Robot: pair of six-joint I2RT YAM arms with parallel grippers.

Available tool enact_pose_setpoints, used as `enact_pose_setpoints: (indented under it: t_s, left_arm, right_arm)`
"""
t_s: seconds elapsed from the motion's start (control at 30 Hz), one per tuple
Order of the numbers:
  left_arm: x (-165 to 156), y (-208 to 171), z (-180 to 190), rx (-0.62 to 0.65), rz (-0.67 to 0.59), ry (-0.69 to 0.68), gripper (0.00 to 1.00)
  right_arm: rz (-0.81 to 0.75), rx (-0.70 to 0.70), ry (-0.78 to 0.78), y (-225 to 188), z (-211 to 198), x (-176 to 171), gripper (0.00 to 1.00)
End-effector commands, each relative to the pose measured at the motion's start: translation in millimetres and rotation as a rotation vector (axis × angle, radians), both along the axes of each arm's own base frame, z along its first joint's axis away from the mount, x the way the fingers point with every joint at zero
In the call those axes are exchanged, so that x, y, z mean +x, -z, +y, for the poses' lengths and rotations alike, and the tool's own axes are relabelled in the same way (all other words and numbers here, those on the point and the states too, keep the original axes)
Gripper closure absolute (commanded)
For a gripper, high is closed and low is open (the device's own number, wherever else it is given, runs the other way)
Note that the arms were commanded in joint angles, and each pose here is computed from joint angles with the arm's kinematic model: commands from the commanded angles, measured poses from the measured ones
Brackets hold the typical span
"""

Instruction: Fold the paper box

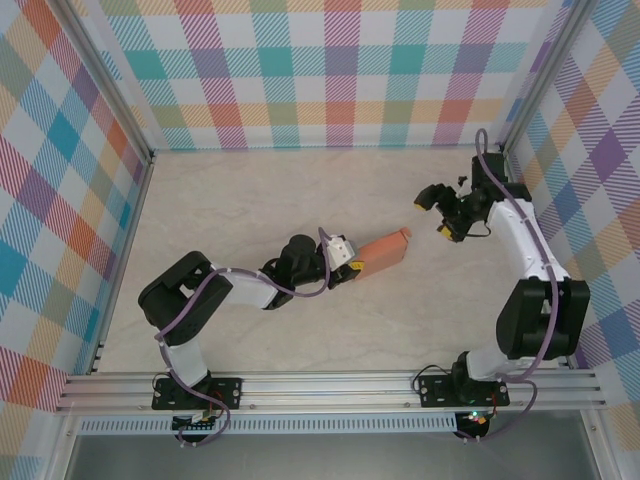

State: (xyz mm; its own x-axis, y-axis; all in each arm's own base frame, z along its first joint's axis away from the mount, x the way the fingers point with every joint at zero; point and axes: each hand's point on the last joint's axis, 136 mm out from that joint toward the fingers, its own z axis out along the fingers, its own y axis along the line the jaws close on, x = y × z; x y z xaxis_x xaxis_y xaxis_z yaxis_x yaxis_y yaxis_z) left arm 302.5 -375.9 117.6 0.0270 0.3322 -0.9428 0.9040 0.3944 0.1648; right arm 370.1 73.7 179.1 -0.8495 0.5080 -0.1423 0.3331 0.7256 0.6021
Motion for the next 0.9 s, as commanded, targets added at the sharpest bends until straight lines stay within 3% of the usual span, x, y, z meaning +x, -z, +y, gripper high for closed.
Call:
enact_pose_setpoints:
  t_s: [0.0,0.1,0.23,0.47,0.87]
  left_arm:
    - [-22,36,2,0.102,0.105,0.066,0.68]
    - [-25,35,3,0.112,0.106,0.078,0.68]
    - [-25,35,4,0.124,0.107,0.084,0.68]
    - [-26,37,2,0.122,0.124,0.092,0.68]
    - [-25,45,4,0.166,0.121,0.094,0.68]
  right_arm:
    - [-0.149,0.064,-0.267,1,25,22,0.17]
    - [-0.250,0.105,-0.371,-5,35,37,0.17]
    - [-0.191,0.191,-0.446,-1,47,37,0.25]
    - [-0.106,0.275,-0.424,8,54,-8,0.25]
    - [-0.042,0.278,-0.417,9,53,-30,0.27]
